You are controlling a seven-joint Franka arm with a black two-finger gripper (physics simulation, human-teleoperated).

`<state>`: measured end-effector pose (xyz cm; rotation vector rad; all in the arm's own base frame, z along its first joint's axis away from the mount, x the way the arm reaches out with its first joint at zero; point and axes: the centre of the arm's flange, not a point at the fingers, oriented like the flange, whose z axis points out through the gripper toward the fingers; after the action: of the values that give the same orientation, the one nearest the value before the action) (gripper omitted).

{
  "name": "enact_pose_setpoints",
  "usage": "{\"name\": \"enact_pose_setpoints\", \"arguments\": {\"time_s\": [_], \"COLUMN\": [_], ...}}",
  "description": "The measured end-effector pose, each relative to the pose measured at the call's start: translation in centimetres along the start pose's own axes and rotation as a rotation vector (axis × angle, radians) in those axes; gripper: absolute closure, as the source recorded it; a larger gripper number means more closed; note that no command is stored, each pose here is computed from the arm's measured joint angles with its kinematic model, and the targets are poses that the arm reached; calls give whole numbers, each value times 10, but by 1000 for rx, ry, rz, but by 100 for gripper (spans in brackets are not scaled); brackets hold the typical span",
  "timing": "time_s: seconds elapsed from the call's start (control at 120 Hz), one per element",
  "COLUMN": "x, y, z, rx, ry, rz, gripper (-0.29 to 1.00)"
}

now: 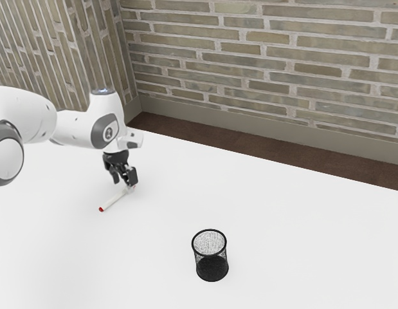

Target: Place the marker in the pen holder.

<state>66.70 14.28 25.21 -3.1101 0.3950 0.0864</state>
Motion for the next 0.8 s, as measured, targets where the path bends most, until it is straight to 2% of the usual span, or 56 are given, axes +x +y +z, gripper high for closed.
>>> {"name": "enact_pose_setpoints", "arguments": {"time_s": [0.425, 0.642, 0.8], "x": [-2, 3, 10], "y": [-3, 4, 34], "z": [11, -3, -76], "rx": [-25, -7, 28], "ry": [0, 16, 65], "rz": [-12, -2, 37], "gripper": [65, 75, 78]}}
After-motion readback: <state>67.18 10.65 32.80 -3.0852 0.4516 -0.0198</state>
